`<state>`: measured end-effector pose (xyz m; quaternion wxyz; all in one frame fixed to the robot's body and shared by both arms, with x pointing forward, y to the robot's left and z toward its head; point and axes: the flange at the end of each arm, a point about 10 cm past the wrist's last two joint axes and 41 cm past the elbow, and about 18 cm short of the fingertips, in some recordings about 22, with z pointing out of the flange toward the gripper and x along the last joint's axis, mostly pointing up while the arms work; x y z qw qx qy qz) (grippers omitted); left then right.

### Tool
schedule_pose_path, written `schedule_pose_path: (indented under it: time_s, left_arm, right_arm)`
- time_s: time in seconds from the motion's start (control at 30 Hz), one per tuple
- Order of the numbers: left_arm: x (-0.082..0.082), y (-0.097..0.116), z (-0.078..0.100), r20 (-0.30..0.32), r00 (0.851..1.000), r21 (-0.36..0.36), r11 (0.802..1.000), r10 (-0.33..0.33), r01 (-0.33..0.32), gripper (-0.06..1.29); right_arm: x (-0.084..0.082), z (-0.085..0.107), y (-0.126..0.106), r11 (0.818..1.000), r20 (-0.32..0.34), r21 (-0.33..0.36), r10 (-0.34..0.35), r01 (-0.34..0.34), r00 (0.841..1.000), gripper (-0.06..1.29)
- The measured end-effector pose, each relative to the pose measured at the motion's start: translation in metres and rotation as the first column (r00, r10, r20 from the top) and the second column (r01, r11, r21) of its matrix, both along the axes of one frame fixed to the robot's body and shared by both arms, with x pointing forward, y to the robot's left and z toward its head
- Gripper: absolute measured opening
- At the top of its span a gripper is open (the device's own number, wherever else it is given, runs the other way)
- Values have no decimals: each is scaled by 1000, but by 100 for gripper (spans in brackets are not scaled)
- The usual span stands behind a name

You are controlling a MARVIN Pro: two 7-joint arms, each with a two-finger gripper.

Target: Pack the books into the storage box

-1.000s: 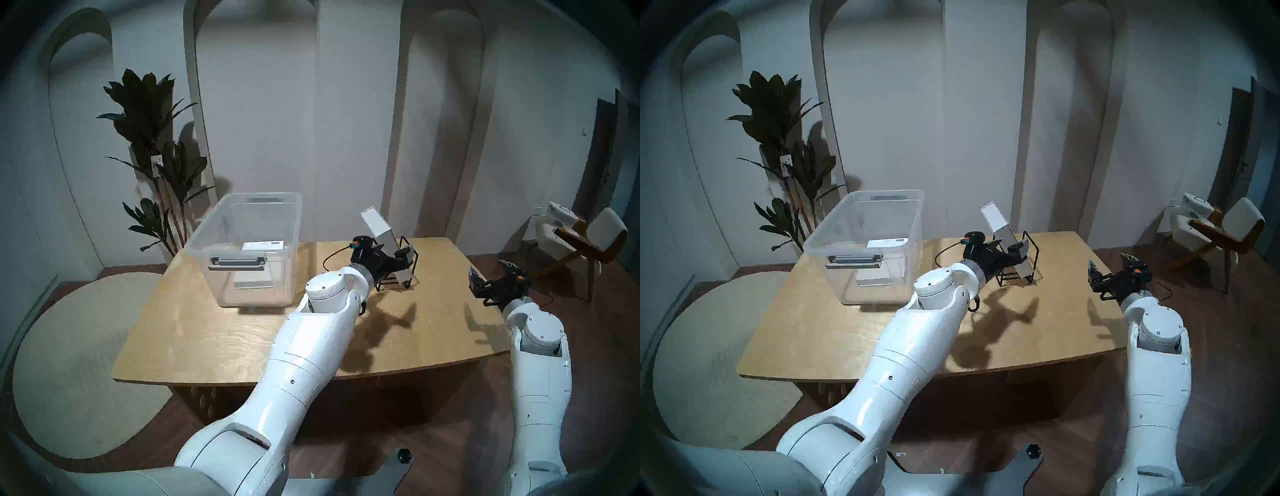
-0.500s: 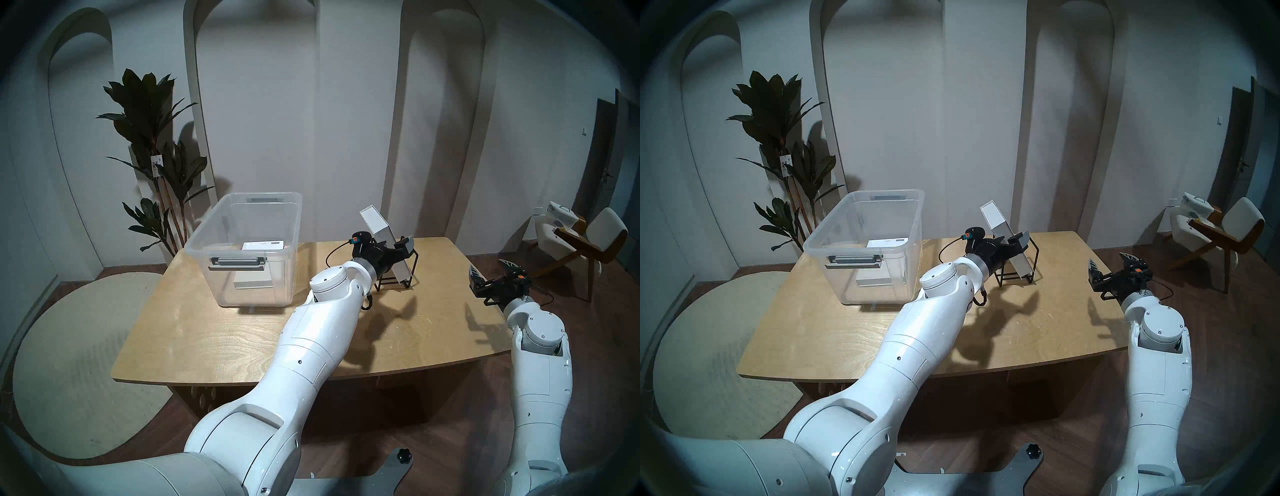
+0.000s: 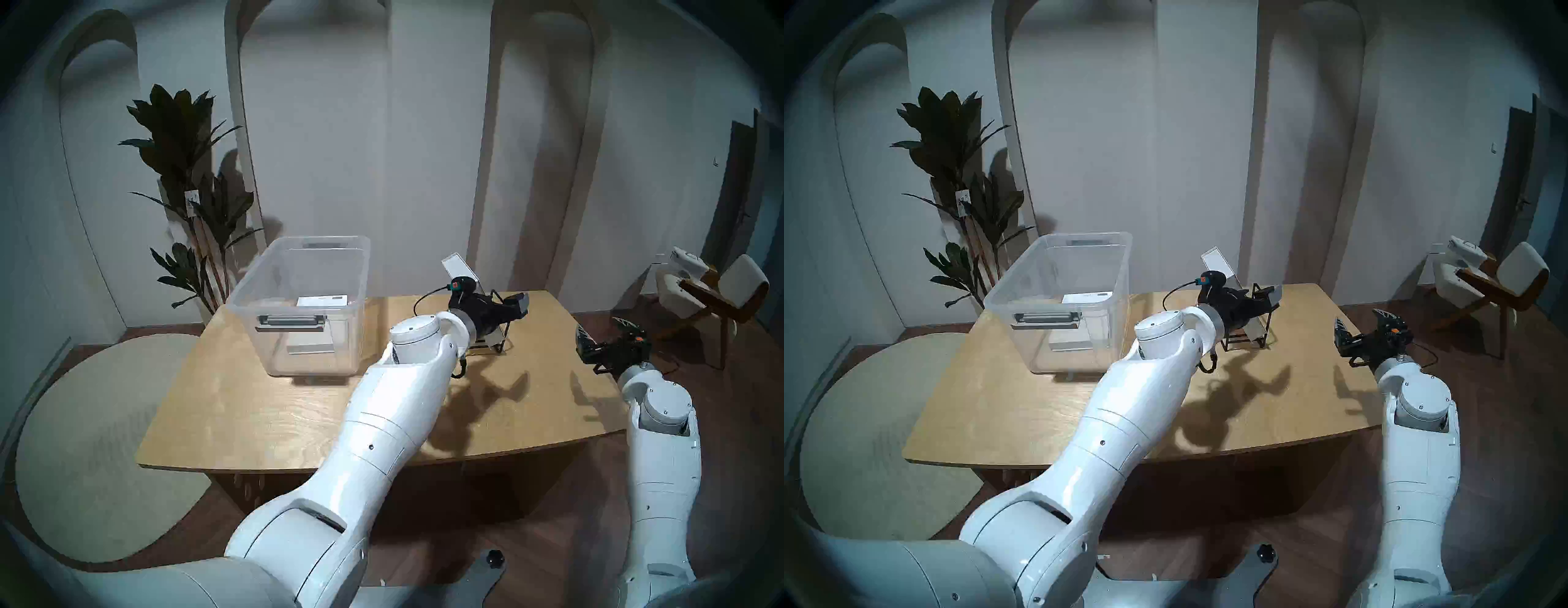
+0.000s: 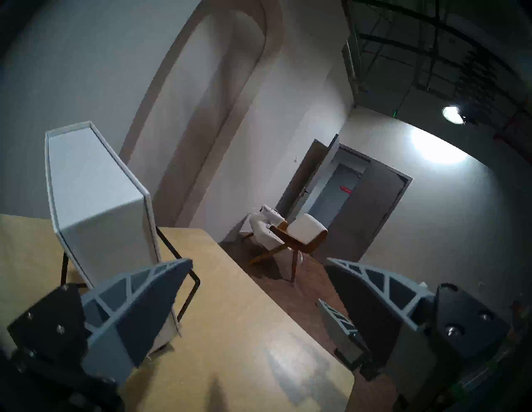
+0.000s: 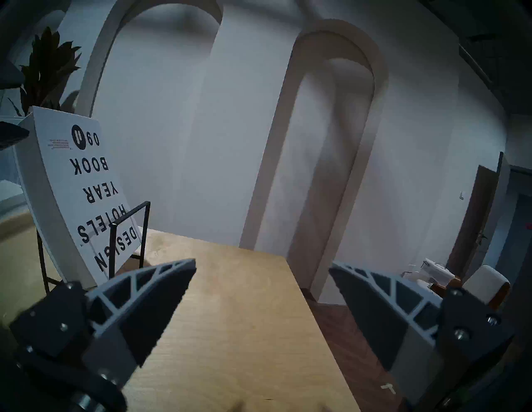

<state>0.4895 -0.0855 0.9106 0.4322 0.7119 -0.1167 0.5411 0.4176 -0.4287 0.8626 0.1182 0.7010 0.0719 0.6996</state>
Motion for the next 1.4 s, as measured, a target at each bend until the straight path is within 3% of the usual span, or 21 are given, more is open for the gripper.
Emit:
schedule_pose_path:
  time_s: [0.33,0.47,0.57,0.67,0.87,1.4]
  left_arm:
    - [-8,26,-12,-17,987,129,979,159,-155,125]
    - [-10,41,-17,-20,967,178,953,253,-246,125]
    - [-10,44,-18,-10,957,199,939,288,-281,125]
    - [-8,45,-20,35,938,228,911,345,-344,125]
    - [1,38,-34,76,930,253,895,360,-367,125]
    - [24,19,-36,102,937,206,914,335,-349,125]
  right_arm:
    - [0,0,0,1000,1,0,-2,2,1000,125]
    - [0,0,0,1000,2,0,-2,2,1000,125]
    - [0,0,0,1000,2,-1,-2,2,1000,125]
    - [0,0,0,1000,2,-1,-2,2,1000,125]
    - [1,0,0,1000,3,-1,-2,2,1000,125]
    - [1,0,0,1000,3,-1,-2,2,1000,125]
